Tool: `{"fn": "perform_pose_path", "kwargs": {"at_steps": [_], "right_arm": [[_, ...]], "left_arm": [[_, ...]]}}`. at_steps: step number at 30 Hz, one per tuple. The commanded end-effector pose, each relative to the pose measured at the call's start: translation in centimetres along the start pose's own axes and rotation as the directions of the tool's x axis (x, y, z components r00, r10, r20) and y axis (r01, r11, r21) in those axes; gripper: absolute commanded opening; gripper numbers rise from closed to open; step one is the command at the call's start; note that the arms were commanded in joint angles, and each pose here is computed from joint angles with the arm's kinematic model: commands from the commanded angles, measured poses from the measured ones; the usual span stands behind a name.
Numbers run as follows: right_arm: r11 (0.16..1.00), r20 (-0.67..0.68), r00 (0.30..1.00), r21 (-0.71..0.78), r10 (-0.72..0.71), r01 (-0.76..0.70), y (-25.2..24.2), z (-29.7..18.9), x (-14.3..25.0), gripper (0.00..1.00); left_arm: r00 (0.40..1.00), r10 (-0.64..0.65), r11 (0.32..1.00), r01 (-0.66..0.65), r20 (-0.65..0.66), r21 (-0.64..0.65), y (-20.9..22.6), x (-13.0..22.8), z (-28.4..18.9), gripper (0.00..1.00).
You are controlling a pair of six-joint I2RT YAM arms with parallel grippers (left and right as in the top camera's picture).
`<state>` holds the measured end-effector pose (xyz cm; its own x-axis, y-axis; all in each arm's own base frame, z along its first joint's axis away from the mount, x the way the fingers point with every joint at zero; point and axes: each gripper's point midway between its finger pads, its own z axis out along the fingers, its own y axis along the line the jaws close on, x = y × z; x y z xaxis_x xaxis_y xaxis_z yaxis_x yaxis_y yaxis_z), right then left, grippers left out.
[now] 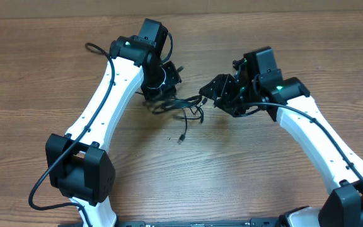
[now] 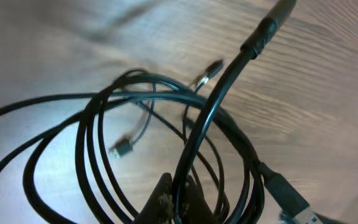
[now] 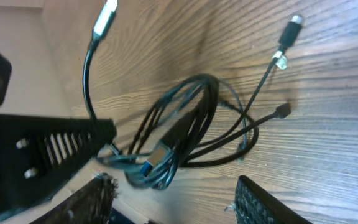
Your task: Untangle cables
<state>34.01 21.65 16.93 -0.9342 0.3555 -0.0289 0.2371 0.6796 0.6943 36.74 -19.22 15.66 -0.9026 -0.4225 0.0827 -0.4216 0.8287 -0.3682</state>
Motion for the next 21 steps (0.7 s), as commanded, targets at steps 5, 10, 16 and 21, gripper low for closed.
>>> {"fn": "perform_pose_path", "kwargs": {"at_steps": [5,10,16,21], "right_arm": [[0.997,0.083,0.996,0.077,-0.013,0.007,0.5,0.8,-0.2,0.56],[0.994,0.05,0.999,0.11,0.005,-0.01,-0.7,2.4,0.0,0.4],[0.993,0.008,1.0,0.12,-0.016,0.015,-1.3,3.5,0.2,0.24],[0.985,-0.016,0.996,0.152,-0.086,0.087,-2.6,2.7,0.0,0.04]], "left_arm": [[0.966,-0.222,0.97,0.233,-0.134,0.071,-1.8,2.3,-0.8,0.04],[0.961,-0.235,0.968,0.245,-0.143,0.059,-2.0,2.9,-0.7,0.04],[0.962,-0.234,0.968,0.244,-0.143,0.055,-1.9,2.9,-0.6,0.04],[1.0,0.002,1.0,-0.002,-0.018,-0.002,-0.1,0.8,-0.6,0.04]]}}
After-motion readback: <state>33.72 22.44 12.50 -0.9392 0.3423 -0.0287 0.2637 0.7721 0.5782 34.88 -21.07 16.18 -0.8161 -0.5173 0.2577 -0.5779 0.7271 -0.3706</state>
